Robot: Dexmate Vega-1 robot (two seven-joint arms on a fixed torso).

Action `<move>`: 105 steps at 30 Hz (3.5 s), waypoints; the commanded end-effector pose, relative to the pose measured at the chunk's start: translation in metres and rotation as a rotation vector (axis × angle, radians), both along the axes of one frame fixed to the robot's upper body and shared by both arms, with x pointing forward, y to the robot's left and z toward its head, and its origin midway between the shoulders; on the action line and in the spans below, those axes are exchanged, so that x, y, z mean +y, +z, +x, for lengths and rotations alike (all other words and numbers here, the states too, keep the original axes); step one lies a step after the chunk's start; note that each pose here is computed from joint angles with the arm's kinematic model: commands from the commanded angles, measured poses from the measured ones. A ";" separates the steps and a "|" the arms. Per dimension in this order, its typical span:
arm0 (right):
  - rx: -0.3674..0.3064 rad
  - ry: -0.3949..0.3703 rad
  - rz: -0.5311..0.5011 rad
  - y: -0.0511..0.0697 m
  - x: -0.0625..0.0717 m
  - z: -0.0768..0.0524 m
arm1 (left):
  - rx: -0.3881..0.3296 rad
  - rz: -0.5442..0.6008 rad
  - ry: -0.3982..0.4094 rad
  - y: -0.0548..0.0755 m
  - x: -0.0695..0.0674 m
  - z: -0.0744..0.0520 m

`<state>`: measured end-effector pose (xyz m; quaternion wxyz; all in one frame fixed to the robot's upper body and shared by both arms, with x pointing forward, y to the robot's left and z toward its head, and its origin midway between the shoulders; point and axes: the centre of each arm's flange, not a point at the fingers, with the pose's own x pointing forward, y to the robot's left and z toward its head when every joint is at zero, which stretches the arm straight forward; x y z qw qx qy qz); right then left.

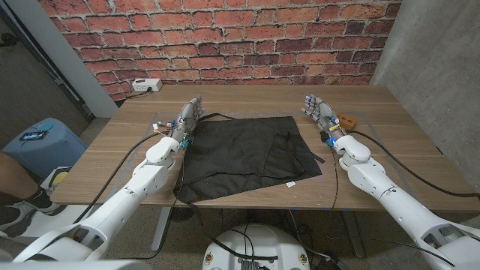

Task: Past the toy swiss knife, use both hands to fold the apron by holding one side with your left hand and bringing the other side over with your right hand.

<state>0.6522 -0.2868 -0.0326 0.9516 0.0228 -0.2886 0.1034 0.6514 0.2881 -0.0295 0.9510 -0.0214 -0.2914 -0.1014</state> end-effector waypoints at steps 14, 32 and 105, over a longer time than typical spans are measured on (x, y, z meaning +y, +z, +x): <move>-0.002 0.008 -0.006 -0.001 0.004 0.001 | -0.012 0.037 -0.001 -0.006 -0.009 -0.013; -0.012 -0.004 -0.027 0.001 0.001 0.000 | -0.021 0.092 0.005 -0.016 -0.008 -0.042; -0.014 0.021 -0.080 0.010 0.011 0.020 | -0.079 0.678 0.147 -0.027 0.038 -0.180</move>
